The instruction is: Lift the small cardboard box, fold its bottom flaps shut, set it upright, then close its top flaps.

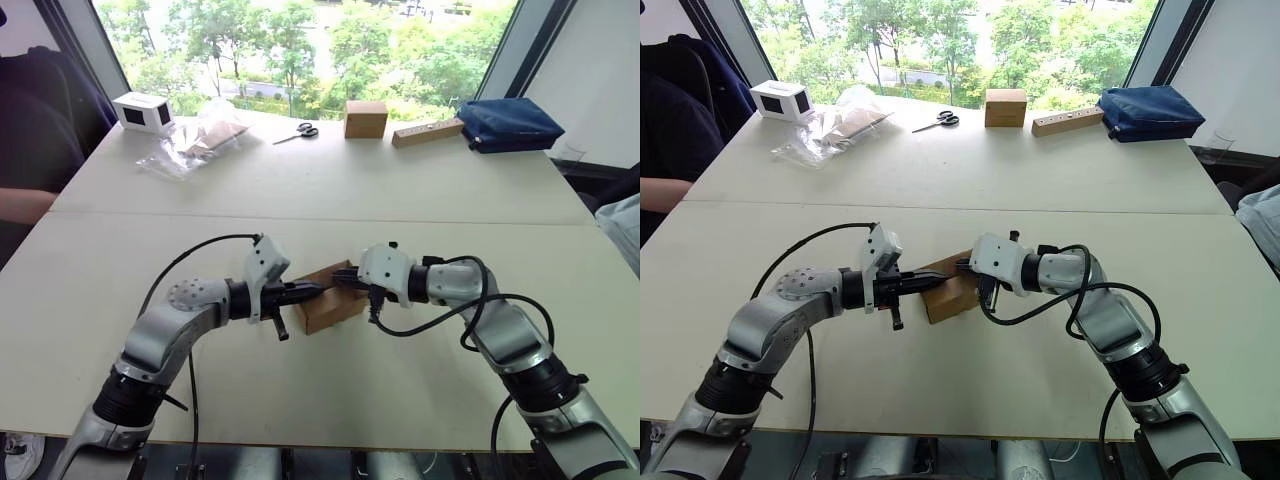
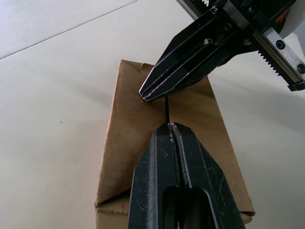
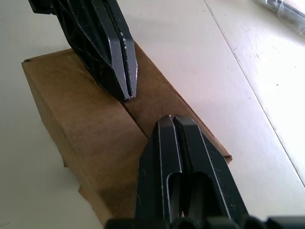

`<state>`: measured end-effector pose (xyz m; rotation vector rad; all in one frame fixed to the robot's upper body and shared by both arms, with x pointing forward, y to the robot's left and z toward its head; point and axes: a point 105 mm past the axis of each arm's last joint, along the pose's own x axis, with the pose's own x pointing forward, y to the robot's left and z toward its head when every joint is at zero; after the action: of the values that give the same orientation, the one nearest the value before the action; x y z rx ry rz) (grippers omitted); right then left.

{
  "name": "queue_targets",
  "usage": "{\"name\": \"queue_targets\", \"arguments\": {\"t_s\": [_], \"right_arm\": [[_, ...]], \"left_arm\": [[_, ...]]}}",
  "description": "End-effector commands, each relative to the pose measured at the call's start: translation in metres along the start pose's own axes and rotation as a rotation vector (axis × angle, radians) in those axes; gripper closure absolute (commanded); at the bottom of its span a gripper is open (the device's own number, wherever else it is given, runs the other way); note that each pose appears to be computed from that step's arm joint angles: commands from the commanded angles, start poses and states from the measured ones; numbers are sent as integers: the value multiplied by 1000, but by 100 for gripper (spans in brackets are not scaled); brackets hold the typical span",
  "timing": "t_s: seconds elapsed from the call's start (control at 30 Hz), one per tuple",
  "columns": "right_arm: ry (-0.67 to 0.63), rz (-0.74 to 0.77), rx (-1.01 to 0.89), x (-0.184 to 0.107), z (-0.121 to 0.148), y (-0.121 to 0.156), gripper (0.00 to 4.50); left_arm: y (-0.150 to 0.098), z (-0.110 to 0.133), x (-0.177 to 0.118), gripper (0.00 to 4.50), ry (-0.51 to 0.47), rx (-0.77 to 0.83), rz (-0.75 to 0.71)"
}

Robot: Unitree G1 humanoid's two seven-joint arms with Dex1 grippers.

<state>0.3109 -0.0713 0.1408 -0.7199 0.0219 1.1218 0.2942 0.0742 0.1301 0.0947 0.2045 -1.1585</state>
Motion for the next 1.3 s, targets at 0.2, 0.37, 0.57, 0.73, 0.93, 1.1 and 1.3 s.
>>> {"name": "queue_targets", "arguments": {"t_s": [0.2,0.37,0.57,0.73,0.93,1.1,1.3], "right_arm": [[8,1,2,-2,-4,3,450],[-23,-25,8,-2,2,-1,450],[-318,-177,205,-46,51,-33,450],[-336,-183,360,-70,47,-20,450],[-166,-150,524,-93,10,19,450],[-47,-87,640,-107,-14,50,450],[40,-51,668,-115,-30,65,450]], "left_arm": [[3,-2,-2,449,0,10,13],[6,0,-4,449,-7,39,30],[9,47,-41,449,-232,-40,86],[4,47,-69,449,-154,-74,85],[-19,2,-100,449,76,-119,59],[-33,-31,-118,449,191,-159,48],[-38,-44,-124,449,211,-195,39]]}}
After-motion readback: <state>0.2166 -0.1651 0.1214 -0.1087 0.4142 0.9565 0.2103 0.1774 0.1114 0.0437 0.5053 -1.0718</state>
